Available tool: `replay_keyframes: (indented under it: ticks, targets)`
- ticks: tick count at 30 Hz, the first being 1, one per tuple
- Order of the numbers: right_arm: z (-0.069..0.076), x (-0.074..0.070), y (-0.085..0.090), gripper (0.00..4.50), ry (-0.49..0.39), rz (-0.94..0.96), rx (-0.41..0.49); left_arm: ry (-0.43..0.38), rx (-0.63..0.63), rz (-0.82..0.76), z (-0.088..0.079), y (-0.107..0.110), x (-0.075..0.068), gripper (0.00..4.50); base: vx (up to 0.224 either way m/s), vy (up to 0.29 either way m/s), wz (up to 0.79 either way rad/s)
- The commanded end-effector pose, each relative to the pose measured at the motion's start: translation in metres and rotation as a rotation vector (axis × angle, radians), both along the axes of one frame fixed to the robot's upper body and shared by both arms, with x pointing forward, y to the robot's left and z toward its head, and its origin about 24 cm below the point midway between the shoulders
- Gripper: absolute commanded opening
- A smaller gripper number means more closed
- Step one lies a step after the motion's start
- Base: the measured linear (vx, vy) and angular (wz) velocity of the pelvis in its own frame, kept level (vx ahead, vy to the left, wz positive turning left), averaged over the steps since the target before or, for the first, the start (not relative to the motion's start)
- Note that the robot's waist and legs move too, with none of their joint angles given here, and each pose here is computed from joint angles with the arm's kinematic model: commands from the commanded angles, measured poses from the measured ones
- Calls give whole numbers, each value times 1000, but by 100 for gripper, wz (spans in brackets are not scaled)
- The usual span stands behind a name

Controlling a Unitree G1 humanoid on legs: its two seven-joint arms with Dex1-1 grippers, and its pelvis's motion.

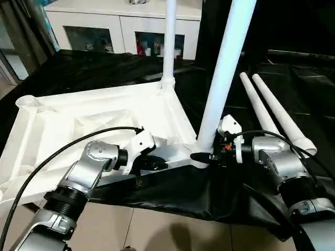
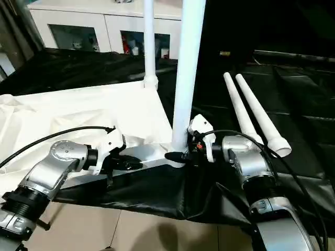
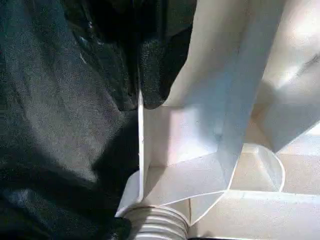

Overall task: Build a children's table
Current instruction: Rotate leg to tighten

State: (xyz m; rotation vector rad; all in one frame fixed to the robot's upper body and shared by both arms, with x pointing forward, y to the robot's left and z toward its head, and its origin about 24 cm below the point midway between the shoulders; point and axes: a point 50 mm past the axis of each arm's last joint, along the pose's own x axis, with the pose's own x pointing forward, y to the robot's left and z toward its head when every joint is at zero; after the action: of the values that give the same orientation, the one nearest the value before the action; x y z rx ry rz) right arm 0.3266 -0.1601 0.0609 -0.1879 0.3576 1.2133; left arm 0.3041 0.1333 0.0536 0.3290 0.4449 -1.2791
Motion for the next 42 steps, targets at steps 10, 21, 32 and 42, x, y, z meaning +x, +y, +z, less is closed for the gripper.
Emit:
replay_keyframes:
  ticks: [10, 21, 32, 42]
  targets:
    - [-11, -8, 8, 270, 49, 52, -25, -17, -17, -3, 3, -6, 0, 0, 0, 0, 0]
    - [-65, 6, 40, 267, 200, -773, 34, -27, 11, 451, 0, -28, 41, 0, 0, 0, 0]
    - [-58, 17, 71, 339, 239, -914, 127, -44, -4, 494, 2, -56, 49, 0, 0, 0, 0]
    - [-36, 25, 67, 387, 106, -715, 160, -62, -69, 338, 6, -42, 38, 0, 0, 0, 0]
